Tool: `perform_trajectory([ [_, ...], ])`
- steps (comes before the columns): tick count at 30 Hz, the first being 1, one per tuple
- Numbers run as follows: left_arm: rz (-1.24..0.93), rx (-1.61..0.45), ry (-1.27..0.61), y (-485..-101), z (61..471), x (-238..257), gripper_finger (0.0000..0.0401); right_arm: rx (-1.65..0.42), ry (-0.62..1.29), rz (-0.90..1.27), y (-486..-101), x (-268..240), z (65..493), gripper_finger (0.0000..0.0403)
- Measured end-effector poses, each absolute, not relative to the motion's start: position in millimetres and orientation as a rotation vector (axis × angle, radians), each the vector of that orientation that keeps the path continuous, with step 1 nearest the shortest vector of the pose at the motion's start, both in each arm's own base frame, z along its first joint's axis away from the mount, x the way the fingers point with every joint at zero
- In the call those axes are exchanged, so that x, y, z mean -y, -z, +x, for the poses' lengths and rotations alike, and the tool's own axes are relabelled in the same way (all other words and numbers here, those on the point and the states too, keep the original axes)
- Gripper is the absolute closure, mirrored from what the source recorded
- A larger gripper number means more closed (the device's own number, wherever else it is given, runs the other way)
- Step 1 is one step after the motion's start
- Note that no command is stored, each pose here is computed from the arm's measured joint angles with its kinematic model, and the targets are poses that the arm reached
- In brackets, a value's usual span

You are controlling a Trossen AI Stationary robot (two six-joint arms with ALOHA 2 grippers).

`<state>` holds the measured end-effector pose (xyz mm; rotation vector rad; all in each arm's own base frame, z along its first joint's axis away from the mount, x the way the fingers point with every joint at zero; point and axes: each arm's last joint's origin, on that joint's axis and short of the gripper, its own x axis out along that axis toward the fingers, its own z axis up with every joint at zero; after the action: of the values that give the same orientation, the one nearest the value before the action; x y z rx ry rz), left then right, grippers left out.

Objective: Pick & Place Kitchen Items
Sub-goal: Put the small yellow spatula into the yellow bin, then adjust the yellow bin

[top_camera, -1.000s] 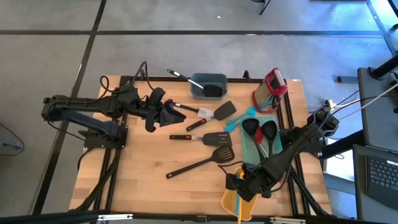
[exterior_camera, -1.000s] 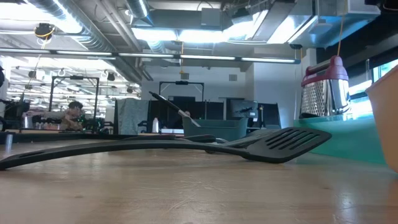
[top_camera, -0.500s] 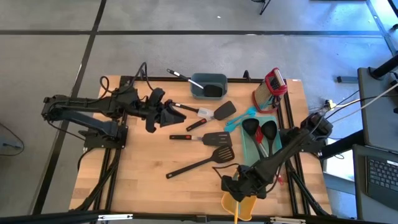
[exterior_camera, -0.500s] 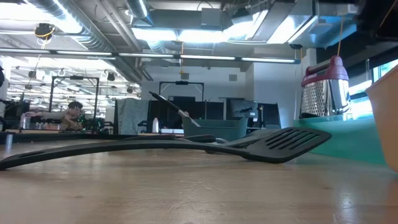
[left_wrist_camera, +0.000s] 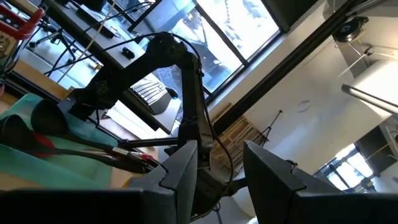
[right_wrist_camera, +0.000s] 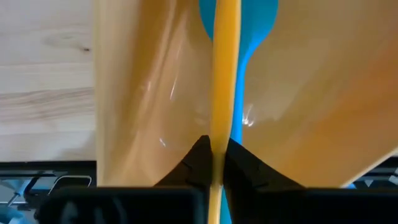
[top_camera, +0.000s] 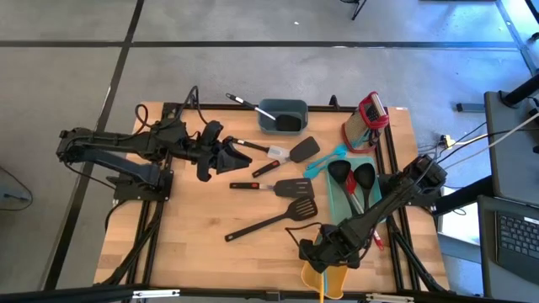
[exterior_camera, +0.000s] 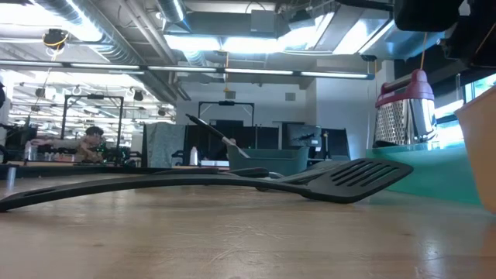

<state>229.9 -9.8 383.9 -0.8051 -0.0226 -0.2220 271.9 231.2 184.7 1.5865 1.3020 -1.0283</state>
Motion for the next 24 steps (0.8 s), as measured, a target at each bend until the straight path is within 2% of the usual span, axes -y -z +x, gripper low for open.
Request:
perform_trajectory([
  [7, -0.792, 0.028, 0.215, -384, 230, 13, 0.0279, -1.301, 1.031, 1.583, -185, -229, 273, 0.0281],
  [12, -0.791, 0.03, 0.21, -384, 230, 16, 0.0279, -1.304, 1.029, 1.562, -184, -228, 272, 0.0243],
  [18, -0.775, 0.038, 0.195, -384, 230, 18, 0.0279, -1.242, 1.043, 1.55, -184, -222, 276, 0.0244],
  [24, -0.776, 0.041, 0.187, -384, 230, 18, 0.0279, -1.239, 1.108, 1.485, -187, -207, 280, 0.0279],
])
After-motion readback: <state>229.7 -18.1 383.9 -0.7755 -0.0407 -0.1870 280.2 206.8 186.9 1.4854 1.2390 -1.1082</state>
